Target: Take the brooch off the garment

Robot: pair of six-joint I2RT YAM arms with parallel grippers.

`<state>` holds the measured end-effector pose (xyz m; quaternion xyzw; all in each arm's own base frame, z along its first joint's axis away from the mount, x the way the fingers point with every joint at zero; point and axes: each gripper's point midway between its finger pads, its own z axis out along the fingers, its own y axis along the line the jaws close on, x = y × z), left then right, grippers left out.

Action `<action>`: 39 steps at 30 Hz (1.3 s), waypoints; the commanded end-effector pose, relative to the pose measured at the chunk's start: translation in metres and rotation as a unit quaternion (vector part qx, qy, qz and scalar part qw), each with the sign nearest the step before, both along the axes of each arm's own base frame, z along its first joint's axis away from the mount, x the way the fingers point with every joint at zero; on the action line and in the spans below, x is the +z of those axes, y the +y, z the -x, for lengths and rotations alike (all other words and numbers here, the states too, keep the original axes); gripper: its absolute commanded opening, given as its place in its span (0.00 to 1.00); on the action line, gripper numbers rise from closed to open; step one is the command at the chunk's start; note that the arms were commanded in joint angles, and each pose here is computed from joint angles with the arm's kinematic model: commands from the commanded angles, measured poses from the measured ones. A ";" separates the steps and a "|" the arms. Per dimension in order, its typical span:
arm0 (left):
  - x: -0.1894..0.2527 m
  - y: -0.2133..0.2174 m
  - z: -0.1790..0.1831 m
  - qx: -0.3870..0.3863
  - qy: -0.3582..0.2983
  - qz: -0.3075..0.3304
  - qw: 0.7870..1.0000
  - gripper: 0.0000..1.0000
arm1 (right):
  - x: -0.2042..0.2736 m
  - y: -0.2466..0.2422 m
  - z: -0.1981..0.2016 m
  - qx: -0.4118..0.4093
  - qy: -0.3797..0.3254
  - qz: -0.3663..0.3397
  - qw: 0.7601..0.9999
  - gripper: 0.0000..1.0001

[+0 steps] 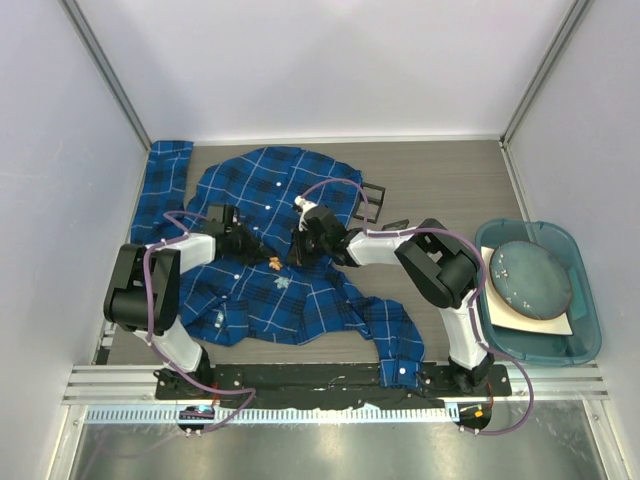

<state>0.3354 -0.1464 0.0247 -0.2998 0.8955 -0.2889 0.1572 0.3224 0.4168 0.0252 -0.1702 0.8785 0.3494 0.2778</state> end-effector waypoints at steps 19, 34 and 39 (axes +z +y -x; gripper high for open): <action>0.028 0.000 -0.006 -0.021 -0.073 -0.055 0.996 0.00 | 0.035 0.007 -0.006 0.005 -0.020 -0.027 0.999 0.07; 0.059 0.012 0.000 0.031 -0.214 -0.150 0.965 0.00 | 0.064 0.019 -0.005 0.014 -0.015 -0.064 0.998 0.14; 0.055 0.007 0.003 0.033 -0.225 -0.162 0.960 0.00 | 0.061 0.024 -0.002 0.026 -0.010 -0.071 0.997 0.14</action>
